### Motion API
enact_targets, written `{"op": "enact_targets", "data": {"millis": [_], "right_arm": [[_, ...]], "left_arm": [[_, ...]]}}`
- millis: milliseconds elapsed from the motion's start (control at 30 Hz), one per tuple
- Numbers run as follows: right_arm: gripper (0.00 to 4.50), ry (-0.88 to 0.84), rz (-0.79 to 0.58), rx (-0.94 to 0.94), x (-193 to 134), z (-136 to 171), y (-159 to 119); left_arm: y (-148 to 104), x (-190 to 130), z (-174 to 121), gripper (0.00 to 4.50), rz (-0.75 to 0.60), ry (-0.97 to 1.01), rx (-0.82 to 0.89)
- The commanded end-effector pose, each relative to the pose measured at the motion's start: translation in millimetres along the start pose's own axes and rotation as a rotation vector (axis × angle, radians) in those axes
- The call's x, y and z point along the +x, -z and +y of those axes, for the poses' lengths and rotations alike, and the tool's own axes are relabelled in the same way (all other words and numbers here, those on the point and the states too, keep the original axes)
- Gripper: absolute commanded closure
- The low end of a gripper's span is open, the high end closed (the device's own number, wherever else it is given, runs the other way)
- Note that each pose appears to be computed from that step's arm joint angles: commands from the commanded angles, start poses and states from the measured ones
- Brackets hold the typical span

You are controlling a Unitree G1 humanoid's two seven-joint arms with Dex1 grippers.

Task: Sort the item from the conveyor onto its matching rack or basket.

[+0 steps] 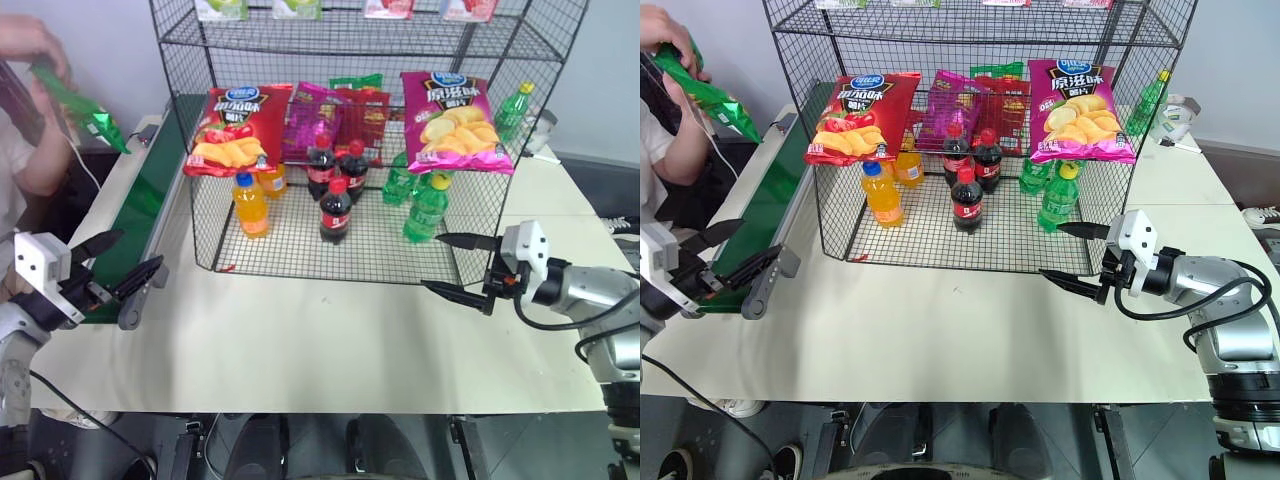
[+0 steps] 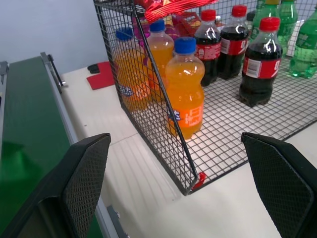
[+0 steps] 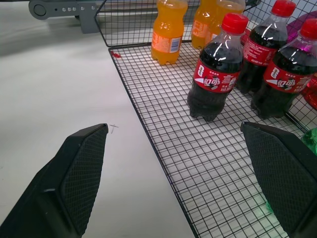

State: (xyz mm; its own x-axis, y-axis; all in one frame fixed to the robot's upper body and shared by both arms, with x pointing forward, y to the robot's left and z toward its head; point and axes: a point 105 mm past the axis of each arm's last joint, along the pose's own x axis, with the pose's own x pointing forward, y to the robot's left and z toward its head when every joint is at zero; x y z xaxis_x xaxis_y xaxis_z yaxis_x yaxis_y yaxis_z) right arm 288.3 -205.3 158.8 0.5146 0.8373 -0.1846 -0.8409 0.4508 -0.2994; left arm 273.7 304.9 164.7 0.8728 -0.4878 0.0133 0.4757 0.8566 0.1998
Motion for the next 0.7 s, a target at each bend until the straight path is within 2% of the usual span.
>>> {"op": "enact_targets", "data": {"millis": [33,333,700], "right_arm": [[0.03,-0.004,-0.024,-0.039,1.8,-0.3,-9.6],[0.03,-0.003,-0.022,-0.042,2.6,-0.4,-7.7],[0.03,-0.008,-0.017,-0.044,2.6,1.7,-4.9]], "left_arm": [[-13.8,-1.9,3.1,0.00,-0.040,-0.014,0.047],[-13.8,-3.4,3.6,0.00,-0.033,-0.015,0.054],[-15.0,-4.3,0.9,0.00,-0.018,0.010,0.166]]}}
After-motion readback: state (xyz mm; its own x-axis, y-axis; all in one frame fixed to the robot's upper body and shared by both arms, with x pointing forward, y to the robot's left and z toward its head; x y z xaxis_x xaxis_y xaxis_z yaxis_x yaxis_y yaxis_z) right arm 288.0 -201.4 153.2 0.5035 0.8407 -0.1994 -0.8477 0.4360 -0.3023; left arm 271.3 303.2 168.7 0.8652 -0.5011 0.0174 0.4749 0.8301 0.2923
